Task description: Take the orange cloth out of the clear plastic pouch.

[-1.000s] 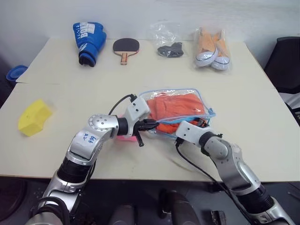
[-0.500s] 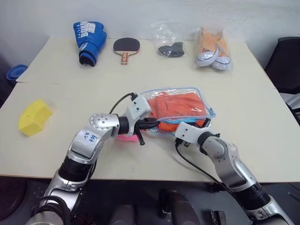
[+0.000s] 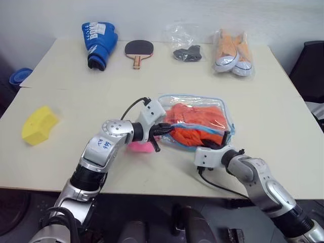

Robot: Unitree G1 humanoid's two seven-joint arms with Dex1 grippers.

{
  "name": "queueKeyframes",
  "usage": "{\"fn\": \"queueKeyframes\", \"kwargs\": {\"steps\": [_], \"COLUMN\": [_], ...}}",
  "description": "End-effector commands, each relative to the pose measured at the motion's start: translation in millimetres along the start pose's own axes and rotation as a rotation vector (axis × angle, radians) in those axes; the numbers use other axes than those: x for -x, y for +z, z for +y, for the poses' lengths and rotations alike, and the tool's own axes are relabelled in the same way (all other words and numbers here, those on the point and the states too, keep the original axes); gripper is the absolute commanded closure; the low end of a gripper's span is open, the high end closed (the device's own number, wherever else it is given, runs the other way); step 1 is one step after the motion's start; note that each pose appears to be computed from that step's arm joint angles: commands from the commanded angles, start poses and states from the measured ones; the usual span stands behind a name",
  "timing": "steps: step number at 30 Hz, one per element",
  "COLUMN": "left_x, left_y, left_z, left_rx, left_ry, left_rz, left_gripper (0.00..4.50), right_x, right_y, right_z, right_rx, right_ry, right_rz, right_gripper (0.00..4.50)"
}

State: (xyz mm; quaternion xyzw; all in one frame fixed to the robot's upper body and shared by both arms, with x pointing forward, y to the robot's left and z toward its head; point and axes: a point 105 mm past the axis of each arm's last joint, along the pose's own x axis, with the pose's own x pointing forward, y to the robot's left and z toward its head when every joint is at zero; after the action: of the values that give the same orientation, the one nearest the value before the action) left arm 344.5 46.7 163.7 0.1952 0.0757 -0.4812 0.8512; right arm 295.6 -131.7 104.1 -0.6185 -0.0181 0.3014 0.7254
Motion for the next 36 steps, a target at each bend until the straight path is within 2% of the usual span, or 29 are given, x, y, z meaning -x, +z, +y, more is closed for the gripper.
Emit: {"fn": "queueKeyframes", "kwargs": {"steps": [1,7,12,17,22,26,27,30,36], "left_x": [-1,-1,2,9,27,40,42,36,30], "left_y": [-3,-26,-27,-30,-40,-42,-41,-31,-28], "left_z": [19,43,63,74,70,78,77,52,26], "left_rx": [-0.114,-0.19,-0.211,-0.257,-0.336,-0.351,-0.357,-0.329,-0.387], "left_ry": [0.102,0.177,0.233,0.243,0.171,0.185,0.174,0.057,-0.027], "left_rz": [0.029,0.106,0.117,0.141,0.198,0.222,0.219,0.155,0.152], "left_gripper": [4.5,4.5,4.5,4.5,4.5,4.5,4.5,4.5,4.5], "right_x": [24,67,90,107,119,128,130,131,134], "right_y": [20,37,19,-28,-101,-139,-149,-179,-219], "right_z": [-3,0,10,18,-2,-12,-15,-35,-40], "right_rx": [0.04,0.032,0.105,0.129,0.121,0.074,0.043,-0.289,-0.731], "right_ry": [0.023,0.094,0.171,0.227,0.145,0.091,0.066,-0.161,-0.4], "right_rz": [-0.11,-0.264,-0.259,-0.142,0.076,0.187,0.217,0.313,0.51], "right_gripper": [4.48,4.48,4.48,4.48,4.48,4.48,4.48,4.48,4.48]}}
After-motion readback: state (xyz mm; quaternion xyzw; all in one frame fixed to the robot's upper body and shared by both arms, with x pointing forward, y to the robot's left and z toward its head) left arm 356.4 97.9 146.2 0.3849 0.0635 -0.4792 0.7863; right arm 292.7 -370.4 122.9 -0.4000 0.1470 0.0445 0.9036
